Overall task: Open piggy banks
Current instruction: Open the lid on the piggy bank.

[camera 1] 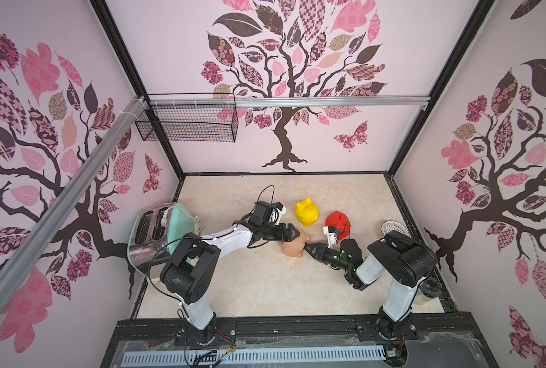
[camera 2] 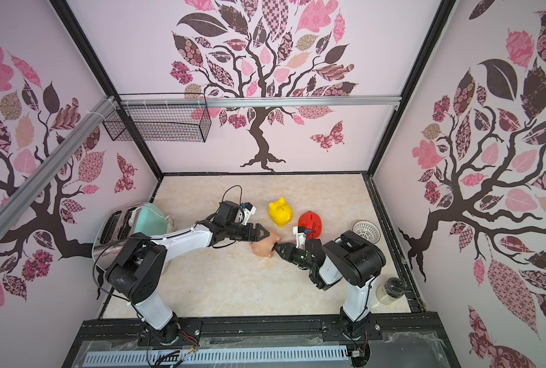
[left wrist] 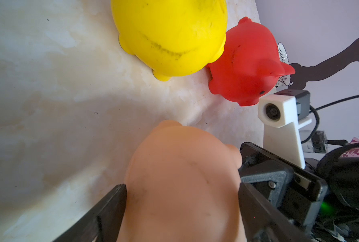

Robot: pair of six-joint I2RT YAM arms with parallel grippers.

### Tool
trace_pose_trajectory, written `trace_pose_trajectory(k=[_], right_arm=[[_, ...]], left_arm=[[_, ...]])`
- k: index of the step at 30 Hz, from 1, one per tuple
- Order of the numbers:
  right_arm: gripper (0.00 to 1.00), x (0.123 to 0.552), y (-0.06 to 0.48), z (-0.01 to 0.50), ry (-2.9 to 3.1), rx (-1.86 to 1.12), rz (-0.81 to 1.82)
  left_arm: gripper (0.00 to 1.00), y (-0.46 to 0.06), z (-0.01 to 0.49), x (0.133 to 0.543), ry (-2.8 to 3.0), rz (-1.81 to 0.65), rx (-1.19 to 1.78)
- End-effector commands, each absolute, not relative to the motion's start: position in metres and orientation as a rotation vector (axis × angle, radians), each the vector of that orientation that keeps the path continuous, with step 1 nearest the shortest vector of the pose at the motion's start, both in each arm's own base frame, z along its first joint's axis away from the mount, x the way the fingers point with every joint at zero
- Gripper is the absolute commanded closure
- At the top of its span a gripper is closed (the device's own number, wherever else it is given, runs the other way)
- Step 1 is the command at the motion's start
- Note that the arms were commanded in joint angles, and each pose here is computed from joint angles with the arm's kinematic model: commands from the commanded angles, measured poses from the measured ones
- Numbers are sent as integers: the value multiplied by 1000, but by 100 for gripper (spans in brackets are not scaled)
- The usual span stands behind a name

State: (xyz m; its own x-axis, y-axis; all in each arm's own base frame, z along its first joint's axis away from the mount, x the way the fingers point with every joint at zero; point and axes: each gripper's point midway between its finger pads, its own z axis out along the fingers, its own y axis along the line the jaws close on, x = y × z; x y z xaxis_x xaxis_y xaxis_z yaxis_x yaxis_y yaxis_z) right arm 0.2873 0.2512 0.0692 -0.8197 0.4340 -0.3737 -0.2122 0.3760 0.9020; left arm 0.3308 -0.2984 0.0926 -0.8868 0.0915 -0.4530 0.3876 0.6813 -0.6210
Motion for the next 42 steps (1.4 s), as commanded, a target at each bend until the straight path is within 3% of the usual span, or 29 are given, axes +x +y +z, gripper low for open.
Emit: trace_pose_trajectory(k=[1,9,31,42], right_arm=[[90,297,256,87,1981,126,1490],[97,299,255,83,1976,76,1442],[93,300,265,91,1938,-183,1108],[93,294,268,102,1829,-286,1098]], left_arm=[[13,-276,40,307,2714,-912,354],[13,-276,39,307,2716,-906,361],[13,-275,40,307,2712,-903,368],[13,-276,38,307,2713,-905,380]])
